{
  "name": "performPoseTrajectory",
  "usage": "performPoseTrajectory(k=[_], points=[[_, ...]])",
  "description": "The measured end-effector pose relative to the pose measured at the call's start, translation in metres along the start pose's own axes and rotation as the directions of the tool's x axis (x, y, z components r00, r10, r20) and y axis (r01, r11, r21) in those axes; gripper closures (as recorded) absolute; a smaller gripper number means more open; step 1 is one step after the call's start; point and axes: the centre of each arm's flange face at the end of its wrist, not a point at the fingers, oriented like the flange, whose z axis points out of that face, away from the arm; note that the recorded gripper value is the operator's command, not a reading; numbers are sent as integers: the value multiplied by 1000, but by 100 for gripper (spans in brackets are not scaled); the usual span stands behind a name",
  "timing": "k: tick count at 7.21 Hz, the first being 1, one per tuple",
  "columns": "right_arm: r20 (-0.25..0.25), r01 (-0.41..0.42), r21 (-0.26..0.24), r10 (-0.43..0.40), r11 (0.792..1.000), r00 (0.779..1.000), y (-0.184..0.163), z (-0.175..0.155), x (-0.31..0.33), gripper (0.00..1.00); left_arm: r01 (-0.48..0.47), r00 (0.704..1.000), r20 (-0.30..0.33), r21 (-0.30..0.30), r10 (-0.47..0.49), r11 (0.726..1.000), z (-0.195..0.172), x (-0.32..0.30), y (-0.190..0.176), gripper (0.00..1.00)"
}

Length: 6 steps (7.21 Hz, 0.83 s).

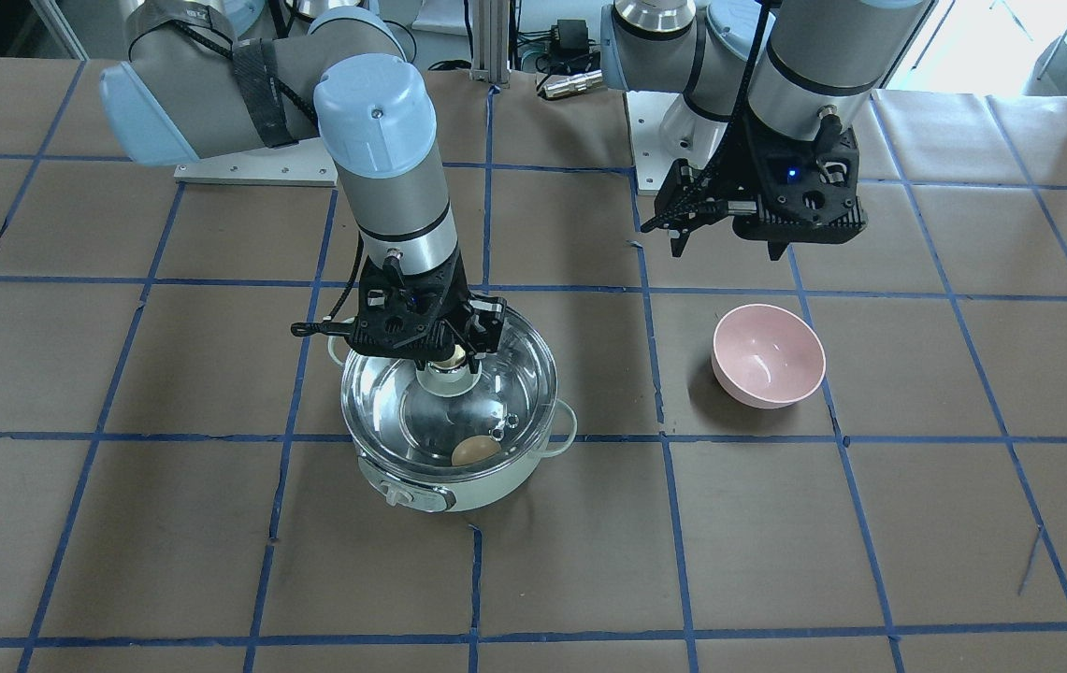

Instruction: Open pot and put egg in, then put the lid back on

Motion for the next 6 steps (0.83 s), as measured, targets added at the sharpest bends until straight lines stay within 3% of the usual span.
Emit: performPoseTrajectory(k=[4, 6], points=[[-28, 9, 47, -8, 999, 1000, -6, -4, 3, 35, 0, 1000, 0, 0, 0, 1000, 0, 0, 0, 0], [-4, 6, 102, -5, 995, 1000, -16, -17, 2, 34, 1, 1000, 0, 0, -1, 1000, 0, 0, 0, 0]])
